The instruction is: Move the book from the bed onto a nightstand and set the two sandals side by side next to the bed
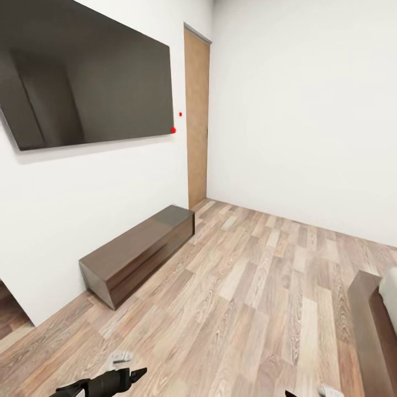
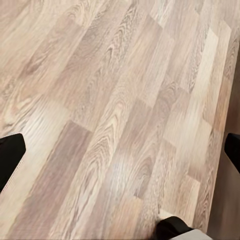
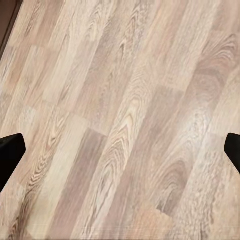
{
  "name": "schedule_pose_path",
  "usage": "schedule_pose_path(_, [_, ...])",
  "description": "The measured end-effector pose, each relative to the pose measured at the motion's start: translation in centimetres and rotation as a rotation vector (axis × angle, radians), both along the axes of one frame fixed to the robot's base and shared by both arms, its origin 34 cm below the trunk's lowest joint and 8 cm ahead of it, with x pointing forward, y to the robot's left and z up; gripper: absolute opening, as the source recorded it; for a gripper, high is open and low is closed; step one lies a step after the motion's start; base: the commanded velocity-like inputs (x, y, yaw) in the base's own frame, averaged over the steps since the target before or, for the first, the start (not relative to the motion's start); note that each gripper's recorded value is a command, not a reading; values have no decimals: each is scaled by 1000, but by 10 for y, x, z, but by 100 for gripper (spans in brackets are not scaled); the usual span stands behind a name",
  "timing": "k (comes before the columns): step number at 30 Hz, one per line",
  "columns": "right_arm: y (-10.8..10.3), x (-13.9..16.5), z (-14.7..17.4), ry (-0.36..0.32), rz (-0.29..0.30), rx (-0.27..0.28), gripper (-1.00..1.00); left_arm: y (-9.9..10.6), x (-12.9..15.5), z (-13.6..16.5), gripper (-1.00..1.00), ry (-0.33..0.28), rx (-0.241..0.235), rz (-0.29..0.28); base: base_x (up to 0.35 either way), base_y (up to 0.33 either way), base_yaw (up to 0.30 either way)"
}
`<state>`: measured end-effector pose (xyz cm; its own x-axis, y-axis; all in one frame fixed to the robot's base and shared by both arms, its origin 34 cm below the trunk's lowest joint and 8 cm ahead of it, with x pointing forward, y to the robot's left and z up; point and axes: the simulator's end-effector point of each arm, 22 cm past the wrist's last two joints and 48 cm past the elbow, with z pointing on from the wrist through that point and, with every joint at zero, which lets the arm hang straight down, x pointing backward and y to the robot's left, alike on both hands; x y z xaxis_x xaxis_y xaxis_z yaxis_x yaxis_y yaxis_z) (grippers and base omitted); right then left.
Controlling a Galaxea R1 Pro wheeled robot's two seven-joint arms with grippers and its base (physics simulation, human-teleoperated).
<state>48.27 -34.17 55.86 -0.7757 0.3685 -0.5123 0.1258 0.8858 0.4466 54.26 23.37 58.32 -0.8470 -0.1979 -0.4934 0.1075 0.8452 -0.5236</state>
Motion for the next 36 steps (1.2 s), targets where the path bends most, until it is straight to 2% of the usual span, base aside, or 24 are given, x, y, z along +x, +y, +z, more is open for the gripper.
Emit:
schedule_pose_path(28, [-1, 1, 0, -2, -1, -3, 100, 0, -1, -1, 100, 1, 0, 0, 334, 0, 0])
schedule_pose_path(36, [-1, 2, 2, -8, -1, -3, 100, 0, 1, 2, 100, -5, 0, 0, 334, 0, -142])
